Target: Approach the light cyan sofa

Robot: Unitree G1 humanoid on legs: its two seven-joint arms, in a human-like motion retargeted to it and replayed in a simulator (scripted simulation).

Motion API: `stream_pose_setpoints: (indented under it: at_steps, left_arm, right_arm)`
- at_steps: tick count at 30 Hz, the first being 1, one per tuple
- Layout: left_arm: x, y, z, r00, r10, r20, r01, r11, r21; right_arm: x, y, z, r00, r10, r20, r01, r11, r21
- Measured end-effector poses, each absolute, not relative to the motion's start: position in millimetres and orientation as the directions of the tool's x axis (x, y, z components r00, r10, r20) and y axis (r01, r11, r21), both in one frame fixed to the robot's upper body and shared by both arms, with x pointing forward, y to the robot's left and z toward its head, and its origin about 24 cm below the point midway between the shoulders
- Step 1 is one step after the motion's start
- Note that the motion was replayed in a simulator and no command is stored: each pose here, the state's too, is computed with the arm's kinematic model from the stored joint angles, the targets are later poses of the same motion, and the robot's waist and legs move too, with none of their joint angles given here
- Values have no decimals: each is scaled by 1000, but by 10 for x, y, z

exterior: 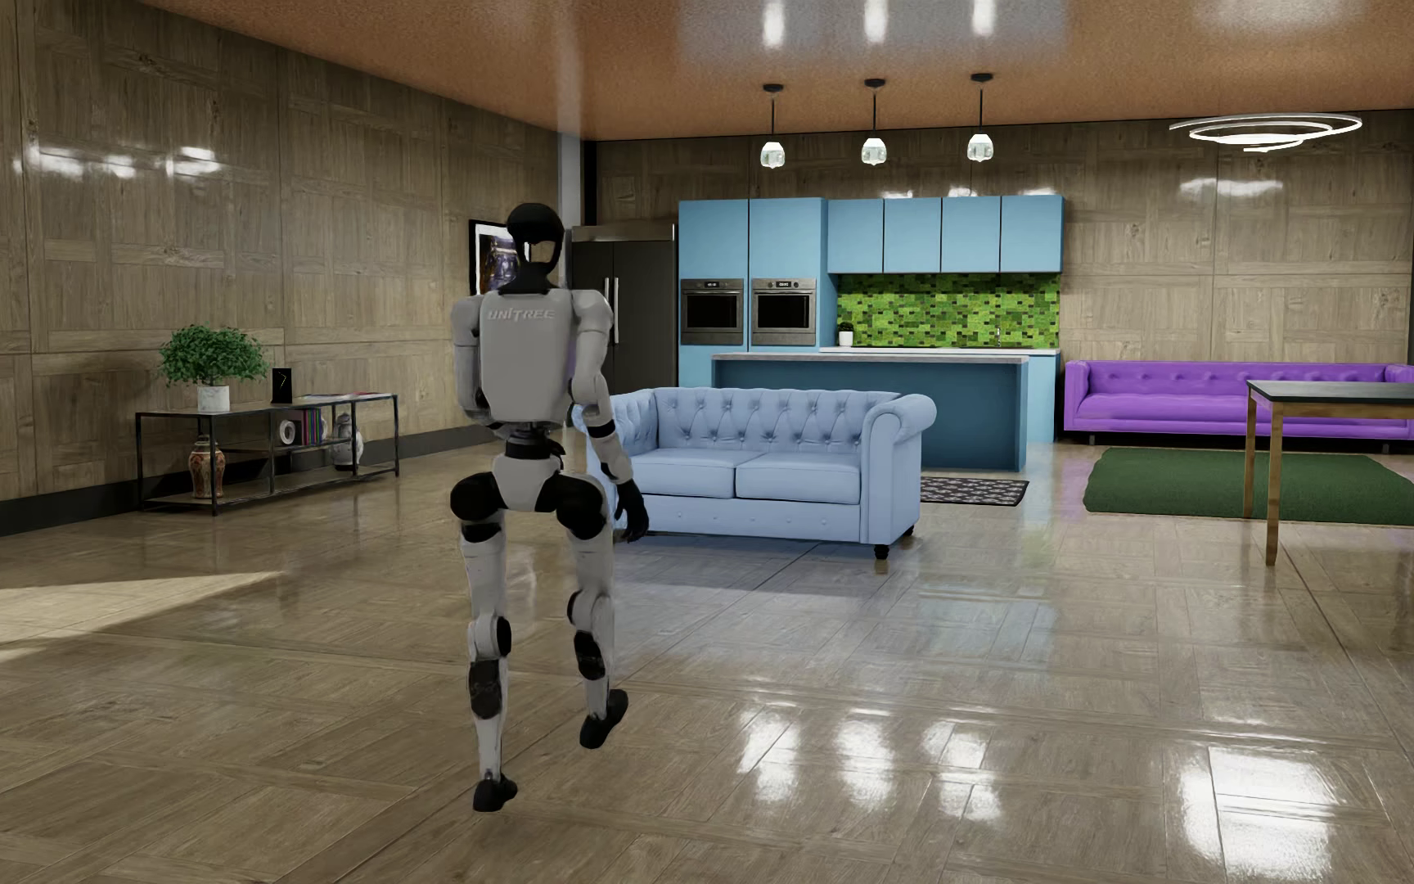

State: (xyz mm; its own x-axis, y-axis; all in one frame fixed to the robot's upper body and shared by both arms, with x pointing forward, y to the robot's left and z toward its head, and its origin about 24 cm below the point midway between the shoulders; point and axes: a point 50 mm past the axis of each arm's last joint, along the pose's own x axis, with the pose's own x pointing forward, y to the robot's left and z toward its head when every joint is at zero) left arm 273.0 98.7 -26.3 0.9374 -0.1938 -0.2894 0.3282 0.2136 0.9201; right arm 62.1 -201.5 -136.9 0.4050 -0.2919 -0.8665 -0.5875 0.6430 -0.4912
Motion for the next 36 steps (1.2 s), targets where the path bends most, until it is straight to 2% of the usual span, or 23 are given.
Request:
stream_pose_setpoints:
  at_steps: [2,4,6,7,9,10,12,15,16,18,19,20,21,23,25,26,27,29,31,34,36]
  left_arm:
    - [2654,1178,-272,949,-133,-287,312,257,915]
    - [2470,1387,-496,914,-37,-403,394,305,867]
    - [2167,1604,-846,805,107,-584,522,339,782]
    - [1969,1708,-1017,727,184,-662,580,352,734]
    - [1443,1919,-1322,532,328,-780,661,415,625]
    - [1149,2013,-1432,428,365,-827,697,449,559]
    - [615,2148,-1544,271,360,-893,768,478,425]
    - [5,2230,-1579,105,305,-947,843,478,247]
    - [-152,2249,-1576,47,305,-951,857,477,196]
    - [-261,2291,-1574,-17,305,-952,913,393,109]
    - [-209,2284,-1579,-15,302,-953,933,346,95]
    - [-128,2262,-1579,19,304,-952,935,332,124]
    - [-48,2203,-1581,70,301,-951,916,357,181]
    - [206,2071,-1574,224,347,-911,822,435,368]
    - [684,1925,-1522,434,395,-810,743,352,570]
    - [970,1817,-1477,521,373,-768,692,342,636]
    - [1280,1705,-1401,598,324,-733,640,357,680]
    - [1922,1480,-1146,741,164,-651,548,413,728]
    - [2517,1303,-708,868,0,-496,461,371,806]
    - [3022,1121,-62,957,-150,-248,278,234,932]
    - [3045,1244,79,970,-139,-199,227,227,947]
  right_arm:
    - [435,-2041,-1473,268,-294,-917,-635,662,-398]
    - [230,-2034,-1532,175,-317,-932,-626,695,-354]
    - [91,-1971,-1582,124,-297,-947,-620,722,-308]
    - [116,-1963,-1597,140,-310,-940,-651,686,-324]
    - [389,-1940,-1598,280,-322,-904,-754,510,-415]
    - [591,-1896,-1579,355,-294,-887,-739,493,-459]
    - [1082,-1824,-1462,517,-181,-836,-657,543,-524]
    - [1850,-1806,-1059,777,-120,-618,-512,449,-732]
    - [2018,-1811,-938,819,-128,-559,-460,436,-774]
    - [2141,-1955,-794,838,-238,-491,-321,512,-797]
    - [2106,-2042,-781,823,-301,-481,-253,564,-786]
    - [2047,-2088,-810,799,-340,-497,-219,606,-765]
    - [1984,-2103,-869,768,-352,-536,-227,632,-741]
    - [1853,-2038,-1022,703,-290,-649,-389,607,-693]
    - [1694,-1928,-1128,650,-205,-732,-578,493,-651]
    - [1555,-1931,-1170,628,-198,-753,-610,476,-634]
    - [1394,-1929,-1213,599,-208,-773,-606,513,-607]
    - [1057,-1959,-1275,532,-251,-809,-517,660,-545]
    - [741,-2016,-1360,436,-290,-852,-453,748,-486]
    - [254,-2012,-1510,229,-272,-934,-582,732,-356]
    - [55,-1974,-1599,102,-240,-965,-729,642,-237]
